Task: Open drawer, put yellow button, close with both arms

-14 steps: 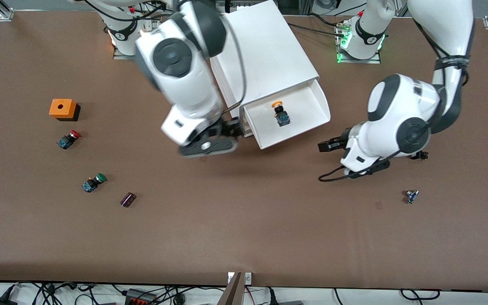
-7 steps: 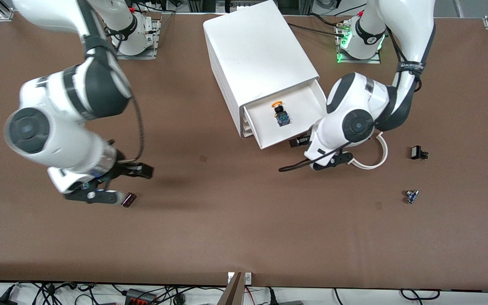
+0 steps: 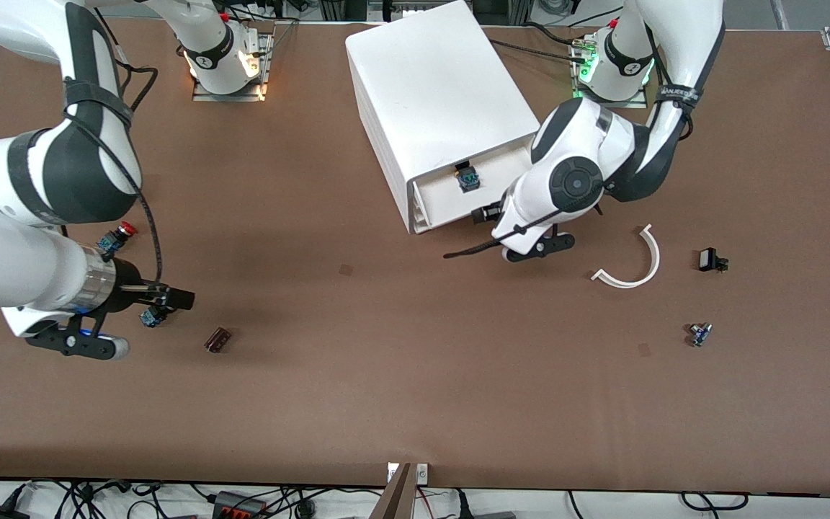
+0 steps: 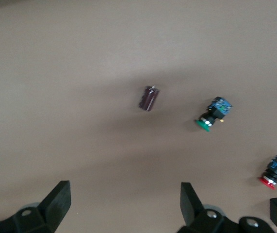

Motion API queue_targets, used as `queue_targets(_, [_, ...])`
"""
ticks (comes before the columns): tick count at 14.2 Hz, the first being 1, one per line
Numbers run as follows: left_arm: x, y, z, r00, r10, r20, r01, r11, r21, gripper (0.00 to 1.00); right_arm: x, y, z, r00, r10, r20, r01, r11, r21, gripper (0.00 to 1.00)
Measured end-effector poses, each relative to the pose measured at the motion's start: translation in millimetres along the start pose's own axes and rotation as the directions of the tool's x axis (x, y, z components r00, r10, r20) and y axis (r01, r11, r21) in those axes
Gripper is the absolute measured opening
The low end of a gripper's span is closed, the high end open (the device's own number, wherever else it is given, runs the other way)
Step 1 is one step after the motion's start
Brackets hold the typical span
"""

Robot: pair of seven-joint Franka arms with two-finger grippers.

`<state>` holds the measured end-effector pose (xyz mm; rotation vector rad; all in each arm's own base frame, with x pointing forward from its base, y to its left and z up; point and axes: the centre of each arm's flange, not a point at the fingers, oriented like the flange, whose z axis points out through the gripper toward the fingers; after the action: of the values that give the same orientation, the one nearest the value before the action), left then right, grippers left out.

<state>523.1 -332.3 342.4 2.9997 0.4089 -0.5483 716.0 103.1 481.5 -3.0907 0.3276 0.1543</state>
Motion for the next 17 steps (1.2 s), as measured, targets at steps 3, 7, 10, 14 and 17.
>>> queue_targets(3, [-19.5,5.8,6.3,1.000,0.011,0.028,-0.011,1.000,-0.006,1.00,1.3,48.1,-24.8,0.998,0.061,-0.016,-0.061,0.998,0.013,1.00])
queue_targets(7, [-33.9,11.8,16.1,0.998,0.021,0.064,-0.020,1.000,-0.013,1.00,-19.0,130.4,-64.2,0.999,0.038,-0.032,-0.037,0.999,0.031,1.00])
queue_targets(10, [-42.9,15.4,23.3,0.996,0.034,0.079,-0.033,0.999,-0.006,1.00,-38.3,162.0,-85.1,0.998,-0.028,-0.061,0.029,0.999,0.024,1.00])
queue_targets(14, [-46.7,17.5,25.7,0.996,0.040,0.084,-0.040,0.999,-0.003,1.00,-53.9,166.5,-101.7,0.991,-0.104,-0.083,0.103,0.994,-0.021,1.00])
queue_targets(17, [-45.0,15.8,23.6,0.996,0.036,0.083,-0.036,0.999,-0.007,1.00,-56.6,166.5,-99.3,0.992,-0.111,-0.067,0.109,0.994,-0.029,1.00])
